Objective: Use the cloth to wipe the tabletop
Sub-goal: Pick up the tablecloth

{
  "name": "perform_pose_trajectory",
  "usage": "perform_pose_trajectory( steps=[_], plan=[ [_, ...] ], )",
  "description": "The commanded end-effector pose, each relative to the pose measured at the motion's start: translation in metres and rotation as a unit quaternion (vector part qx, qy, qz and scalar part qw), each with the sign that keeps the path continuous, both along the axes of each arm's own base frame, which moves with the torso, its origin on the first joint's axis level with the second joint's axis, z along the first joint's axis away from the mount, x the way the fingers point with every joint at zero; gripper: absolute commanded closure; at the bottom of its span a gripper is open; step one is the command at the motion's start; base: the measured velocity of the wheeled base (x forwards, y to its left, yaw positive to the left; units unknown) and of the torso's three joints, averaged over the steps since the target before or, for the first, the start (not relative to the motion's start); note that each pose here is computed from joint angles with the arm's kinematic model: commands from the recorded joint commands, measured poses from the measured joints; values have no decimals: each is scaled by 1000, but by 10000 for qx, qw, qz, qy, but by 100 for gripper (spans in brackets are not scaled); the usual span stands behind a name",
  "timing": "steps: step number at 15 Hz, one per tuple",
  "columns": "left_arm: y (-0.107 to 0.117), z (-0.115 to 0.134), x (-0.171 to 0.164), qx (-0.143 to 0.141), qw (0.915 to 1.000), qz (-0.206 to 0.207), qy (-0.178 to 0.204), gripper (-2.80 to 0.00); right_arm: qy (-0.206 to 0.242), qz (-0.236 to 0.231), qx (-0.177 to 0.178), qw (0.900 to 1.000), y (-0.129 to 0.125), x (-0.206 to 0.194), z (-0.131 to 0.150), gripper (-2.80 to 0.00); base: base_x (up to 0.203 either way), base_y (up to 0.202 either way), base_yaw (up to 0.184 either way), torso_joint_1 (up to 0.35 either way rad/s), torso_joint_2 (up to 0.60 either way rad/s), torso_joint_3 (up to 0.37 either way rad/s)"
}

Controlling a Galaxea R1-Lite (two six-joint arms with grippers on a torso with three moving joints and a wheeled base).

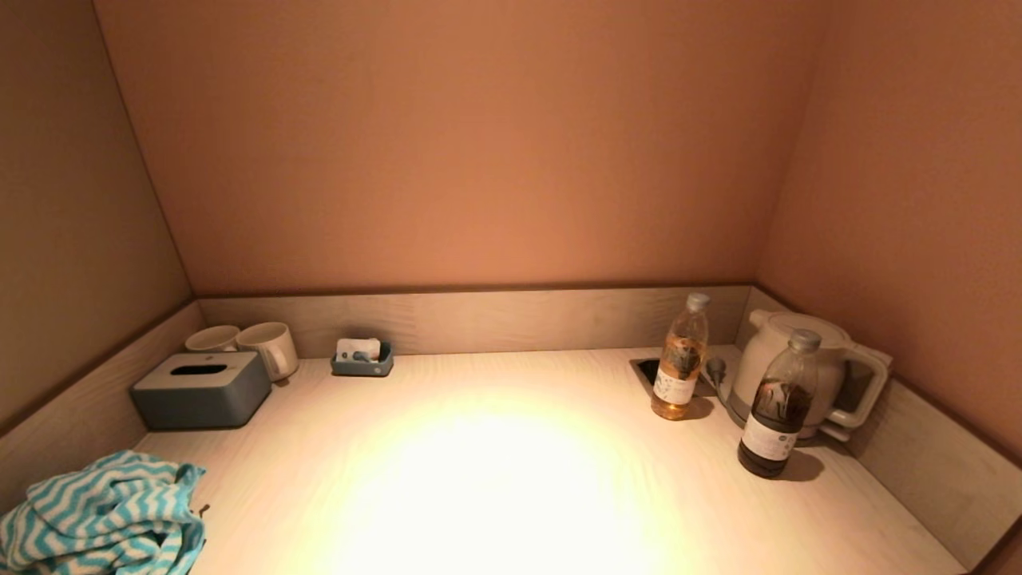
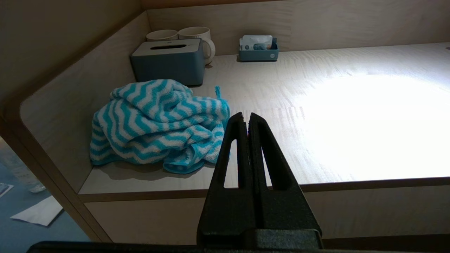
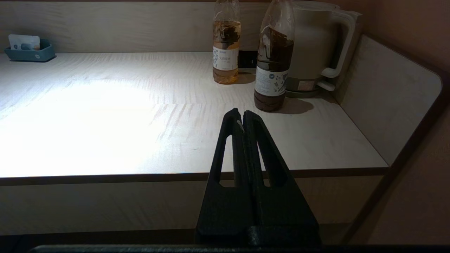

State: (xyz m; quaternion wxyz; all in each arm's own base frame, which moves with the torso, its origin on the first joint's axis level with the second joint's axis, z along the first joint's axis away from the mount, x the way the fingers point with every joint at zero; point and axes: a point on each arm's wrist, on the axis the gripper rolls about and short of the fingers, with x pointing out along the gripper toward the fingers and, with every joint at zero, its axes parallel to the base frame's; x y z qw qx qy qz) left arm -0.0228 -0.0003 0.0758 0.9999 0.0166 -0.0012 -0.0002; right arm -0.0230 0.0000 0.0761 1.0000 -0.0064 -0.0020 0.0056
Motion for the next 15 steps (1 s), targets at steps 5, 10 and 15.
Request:
perform_pose_trajectory(
  steps=[5,10,15],
  plan=[
    [0,0,0,3,10000,-6,4,0,4,5,-2,10000,0,0,0,0,0,0,0,0,0,0],
    [0,0,0,-43,10000,17,-11,0,6,5,-5,10000,0,0,0,0,0,0,0,0,0,0],
    [0,0,0,-35,10000,25,-11,0,4,5,-5,10000,0,0,0,0,0,0,0,0,0,0]
  ],
)
